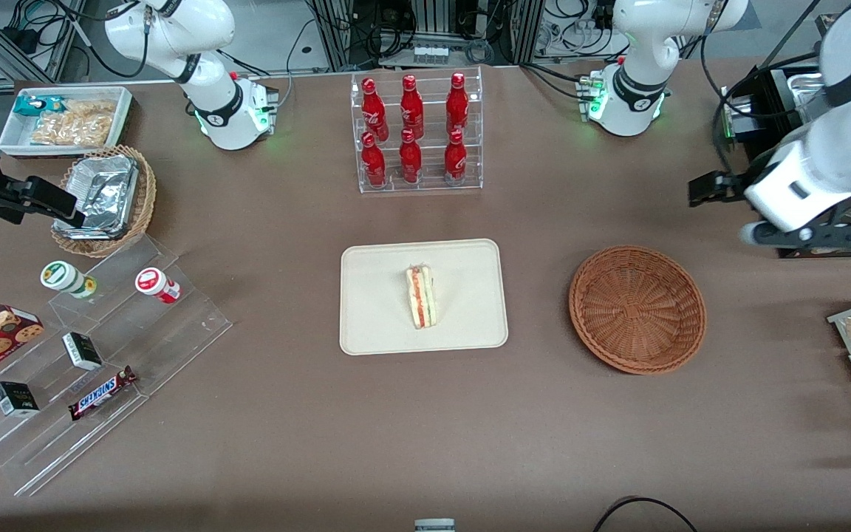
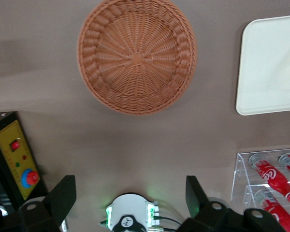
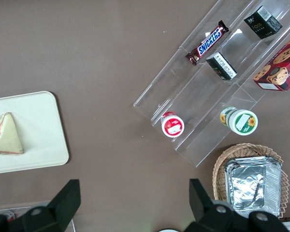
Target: Place sandwich from basket to tray
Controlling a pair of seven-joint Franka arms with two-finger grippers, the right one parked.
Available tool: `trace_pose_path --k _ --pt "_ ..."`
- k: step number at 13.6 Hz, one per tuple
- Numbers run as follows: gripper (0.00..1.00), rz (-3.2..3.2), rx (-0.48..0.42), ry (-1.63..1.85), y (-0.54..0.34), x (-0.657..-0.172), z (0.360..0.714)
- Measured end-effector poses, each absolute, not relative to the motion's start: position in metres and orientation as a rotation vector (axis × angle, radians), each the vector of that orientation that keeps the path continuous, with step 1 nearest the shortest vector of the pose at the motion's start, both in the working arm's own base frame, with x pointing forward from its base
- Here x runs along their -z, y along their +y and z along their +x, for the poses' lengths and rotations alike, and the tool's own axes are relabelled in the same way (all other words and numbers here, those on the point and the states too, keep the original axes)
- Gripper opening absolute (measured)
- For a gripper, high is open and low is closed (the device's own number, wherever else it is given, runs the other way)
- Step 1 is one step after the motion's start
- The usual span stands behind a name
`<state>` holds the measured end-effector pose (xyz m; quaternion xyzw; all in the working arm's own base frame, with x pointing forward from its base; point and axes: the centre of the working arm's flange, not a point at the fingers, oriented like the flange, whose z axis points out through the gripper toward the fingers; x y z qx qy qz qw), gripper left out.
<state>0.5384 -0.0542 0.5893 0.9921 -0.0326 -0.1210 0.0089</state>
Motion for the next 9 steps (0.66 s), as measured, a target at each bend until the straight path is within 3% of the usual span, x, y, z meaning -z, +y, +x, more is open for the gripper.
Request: trace_pose_path --k 4,9 --pt "1.00 3.152 0.271 -0.058 -0.021 -0.621 0.530" --pt "1.00 3.162 0.208 -0.055 -0.020 -0.629 0.533"
